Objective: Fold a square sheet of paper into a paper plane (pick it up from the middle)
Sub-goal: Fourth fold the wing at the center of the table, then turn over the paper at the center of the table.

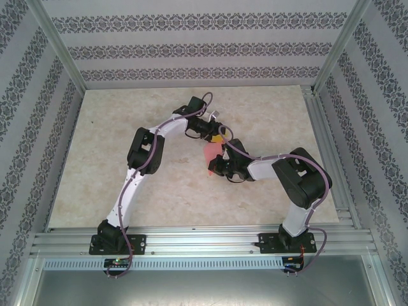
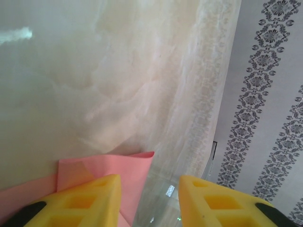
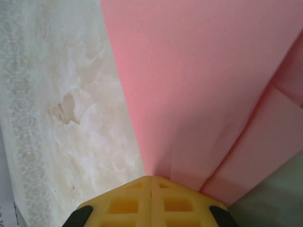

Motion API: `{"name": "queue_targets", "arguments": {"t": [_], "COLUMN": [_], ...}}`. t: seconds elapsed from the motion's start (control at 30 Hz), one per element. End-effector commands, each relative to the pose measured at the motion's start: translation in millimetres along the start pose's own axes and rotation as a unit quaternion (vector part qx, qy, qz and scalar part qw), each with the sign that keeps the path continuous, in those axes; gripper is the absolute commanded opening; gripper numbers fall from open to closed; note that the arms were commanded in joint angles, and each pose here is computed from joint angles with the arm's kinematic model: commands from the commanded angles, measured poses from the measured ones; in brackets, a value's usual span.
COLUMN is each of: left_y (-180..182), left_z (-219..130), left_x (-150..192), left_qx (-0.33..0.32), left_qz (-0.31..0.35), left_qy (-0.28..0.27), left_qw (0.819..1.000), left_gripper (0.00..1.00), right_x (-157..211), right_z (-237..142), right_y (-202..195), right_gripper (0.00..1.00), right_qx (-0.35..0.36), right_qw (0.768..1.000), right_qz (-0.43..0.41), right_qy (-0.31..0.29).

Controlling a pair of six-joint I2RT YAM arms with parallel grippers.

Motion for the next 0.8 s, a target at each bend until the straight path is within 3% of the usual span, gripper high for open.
{"name": "queue_targets", "arguments": {"t": [0.0,0.27,0.43,0.5,0.57,0.67,0.77], "left_y": [15.2,-1.7,-63.9,-88.6,-103.9,-112.2,-100.6], "left_z": [4.8,3.3,-42.2,-69.9,-95.0,-128.6,-156.8], "left_x": [-20.5,-58.7,-67.7,-58.0,-45.6,-21.4,5.9], "left_qx": [-0.013,0.046,0.067,0.038,0.006,-0.027,-0.068], "left_qz": [-0.001,-0.018,0.038,0.068,0.094,0.114,0.105], "left_qy": [-0.036,-0.084,-0.122,-0.138,-0.157,-0.183,-0.220], "left_qw": [0.999,0.995,0.990,0.987,0.983,0.976,0.967], "left_gripper": [0.40,0.43,0.45,0.46,0.48,0.49,0.49], "right_x": [32.6,29.3,0.0,-13.7,-23.2,-31.5,-36.8], "right_z": [1.3,-2.2,-34.8,-66.0,-94.4,-127.3,-136.2], "right_y": [-50.9,-41.8,15.6,40.8,47.9,43.0,45.2], "right_gripper": [0.00,0.00,0.03,0.13,0.17,0.27,0.30], "right_qx": [0.126,0.114,0.019,-0.001,0.019,0.118,0.176], "right_qw": [0.989,0.991,0.999,0.997,0.995,0.982,0.971], "right_qz": [0.037,0.018,-0.042,-0.073,-0.085,-0.105,-0.129], "right_qy": [0.071,0.072,0.017,-0.019,-0.055,-0.102,-0.099]}}
Point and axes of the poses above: each hand's point on the last joint's axis, 136 mm out from that joint toward the fingers, its own z axis out along the fingers, its own y axis along the line the jaws close on, x = y × z, the point moved 9 cm from there along -z, back along the fingers, and after that the axes turned 2 degrees about z, right-handed, at the moved point
